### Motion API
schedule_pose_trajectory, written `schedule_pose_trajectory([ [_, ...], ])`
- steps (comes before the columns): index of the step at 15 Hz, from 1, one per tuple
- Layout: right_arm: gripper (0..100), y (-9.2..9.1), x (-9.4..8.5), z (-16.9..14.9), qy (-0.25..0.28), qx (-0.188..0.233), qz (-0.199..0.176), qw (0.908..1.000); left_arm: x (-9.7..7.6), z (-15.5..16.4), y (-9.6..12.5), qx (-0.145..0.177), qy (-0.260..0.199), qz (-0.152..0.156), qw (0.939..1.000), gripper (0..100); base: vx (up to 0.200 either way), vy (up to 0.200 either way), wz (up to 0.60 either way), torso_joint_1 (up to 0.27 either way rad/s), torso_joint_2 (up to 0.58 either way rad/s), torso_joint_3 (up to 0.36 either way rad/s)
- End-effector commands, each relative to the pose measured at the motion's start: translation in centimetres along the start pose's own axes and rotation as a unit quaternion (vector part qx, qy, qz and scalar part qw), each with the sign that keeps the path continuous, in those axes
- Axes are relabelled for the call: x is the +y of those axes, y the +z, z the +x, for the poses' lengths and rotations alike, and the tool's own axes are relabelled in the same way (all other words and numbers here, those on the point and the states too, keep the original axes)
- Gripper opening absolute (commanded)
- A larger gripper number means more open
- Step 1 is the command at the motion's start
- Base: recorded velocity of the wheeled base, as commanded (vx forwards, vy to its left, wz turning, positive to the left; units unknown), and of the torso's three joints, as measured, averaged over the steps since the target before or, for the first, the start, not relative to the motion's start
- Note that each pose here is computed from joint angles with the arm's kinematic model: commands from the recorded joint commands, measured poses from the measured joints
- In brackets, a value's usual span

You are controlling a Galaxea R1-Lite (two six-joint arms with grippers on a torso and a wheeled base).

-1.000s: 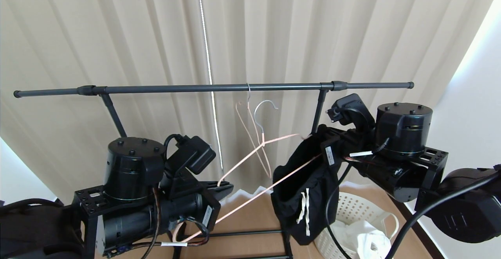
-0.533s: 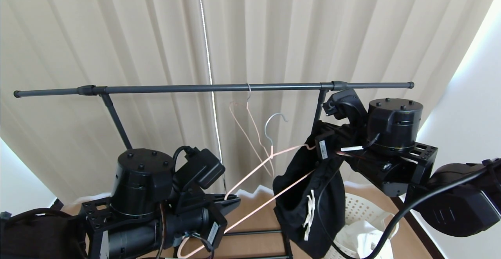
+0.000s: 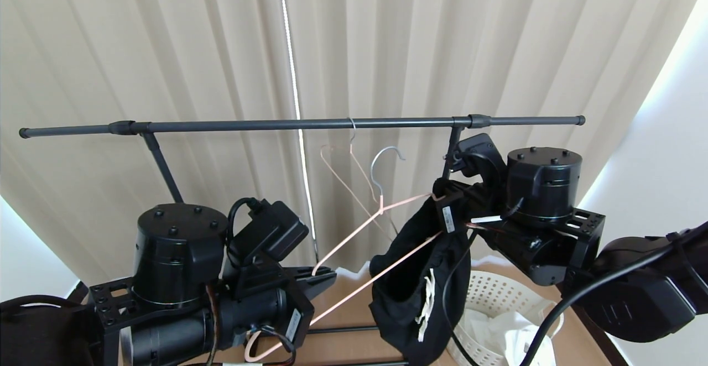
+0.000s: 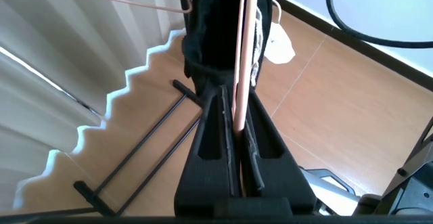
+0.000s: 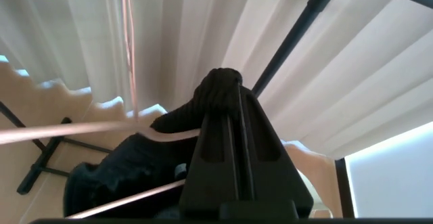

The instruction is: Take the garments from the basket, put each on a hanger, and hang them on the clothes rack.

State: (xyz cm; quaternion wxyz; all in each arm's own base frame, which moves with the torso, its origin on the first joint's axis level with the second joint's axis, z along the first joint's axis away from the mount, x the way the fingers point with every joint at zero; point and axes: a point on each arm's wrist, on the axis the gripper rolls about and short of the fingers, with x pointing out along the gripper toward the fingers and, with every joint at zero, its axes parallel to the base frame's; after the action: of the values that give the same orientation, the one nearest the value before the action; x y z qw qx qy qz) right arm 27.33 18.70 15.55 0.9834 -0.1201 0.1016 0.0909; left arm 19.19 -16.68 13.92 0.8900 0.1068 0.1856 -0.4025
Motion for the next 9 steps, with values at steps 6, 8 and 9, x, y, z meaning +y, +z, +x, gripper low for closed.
schedule_pose_trajectory([
  [6, 0, 1.1, 2.9, -2.4, 0.023, -0.022, 0.018, 0.9993, 0.4, 0.1, -0.5, -0.002, 0.013, -0.003, 0.9999, 0, 0.0, 0.0, 0.0, 0.0, 0.0, 0.0],
  [8, 0, 1.6, 3.4, -2.9, 0.033, -0.03, 0.026, 0.9987, 0.5, 0.8, -1.1, -0.011, 0.016, -0.004, 0.9998, 0, 0.0, 0.0, 0.0, 0.0, 0.0, 0.0],
  [9, 0, 1.6, 3.4, -2.9, 0.033, -0.03, 0.026, 0.9987, 0.5, 0.8, -1.1, -0.011, 0.016, -0.004, 0.9998, 0, 0.0, 0.0, 0.0, 0.0, 0.0, 0.0],
])
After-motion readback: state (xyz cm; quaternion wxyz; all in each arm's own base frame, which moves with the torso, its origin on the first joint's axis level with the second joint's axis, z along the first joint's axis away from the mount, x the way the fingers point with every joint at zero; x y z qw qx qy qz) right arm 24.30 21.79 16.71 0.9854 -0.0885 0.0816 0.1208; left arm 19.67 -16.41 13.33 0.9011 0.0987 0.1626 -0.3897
